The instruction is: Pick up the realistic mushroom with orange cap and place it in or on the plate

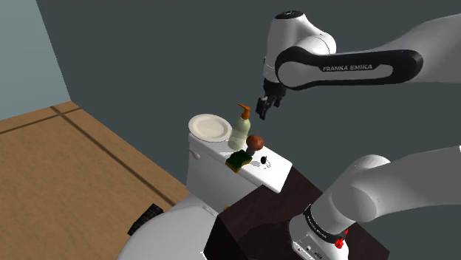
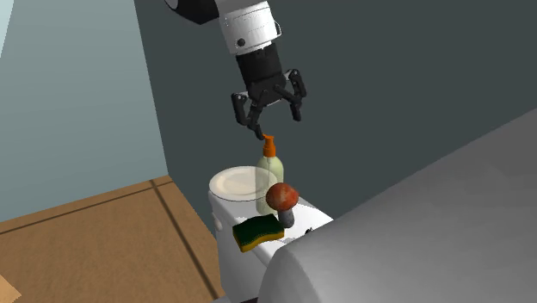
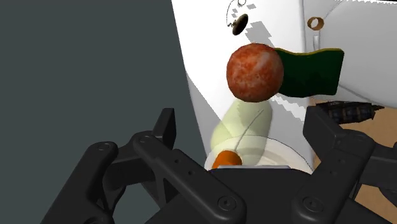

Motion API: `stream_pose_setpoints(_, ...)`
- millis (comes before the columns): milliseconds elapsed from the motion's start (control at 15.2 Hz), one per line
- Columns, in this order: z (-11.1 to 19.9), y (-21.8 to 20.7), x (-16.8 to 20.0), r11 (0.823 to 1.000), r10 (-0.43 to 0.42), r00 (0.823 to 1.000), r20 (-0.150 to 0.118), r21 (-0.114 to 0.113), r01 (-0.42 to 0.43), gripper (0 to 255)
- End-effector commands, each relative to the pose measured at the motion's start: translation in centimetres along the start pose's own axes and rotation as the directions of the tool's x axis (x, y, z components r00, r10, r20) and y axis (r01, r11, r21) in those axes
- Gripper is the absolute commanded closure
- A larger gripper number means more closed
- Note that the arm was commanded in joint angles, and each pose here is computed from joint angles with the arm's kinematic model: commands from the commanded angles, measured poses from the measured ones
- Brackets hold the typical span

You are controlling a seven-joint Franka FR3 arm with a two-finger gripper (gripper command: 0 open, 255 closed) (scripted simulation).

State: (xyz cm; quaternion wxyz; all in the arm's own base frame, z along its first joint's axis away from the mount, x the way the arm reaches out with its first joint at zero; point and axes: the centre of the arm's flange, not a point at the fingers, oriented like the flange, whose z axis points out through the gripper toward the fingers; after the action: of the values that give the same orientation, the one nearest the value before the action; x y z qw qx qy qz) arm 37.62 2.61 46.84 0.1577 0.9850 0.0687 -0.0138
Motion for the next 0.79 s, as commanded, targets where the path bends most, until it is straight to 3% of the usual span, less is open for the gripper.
stream_pose_setpoints(0, 2.2, -1.6, 1.3, 0.997, -0.045, 0.999, 0.024, -0.061, 0.047, 0)
stream_pose_setpoints(264, 7.3, -4.9, 3.6, 0.974, -0.126, 0.989, 0.083, -0.177, 0.139, 0)
stream_pose_setpoints(594, 14.2, -8.4, 5.7, 0.916, -0.213, 0.962, 0.169, -0.308, 0.257, 0)
stream_pose_setpoints(726, 15.2, -8.4, 5.8, 0.911, -0.218, 0.96, 0.175, -0.316, 0.265, 0)
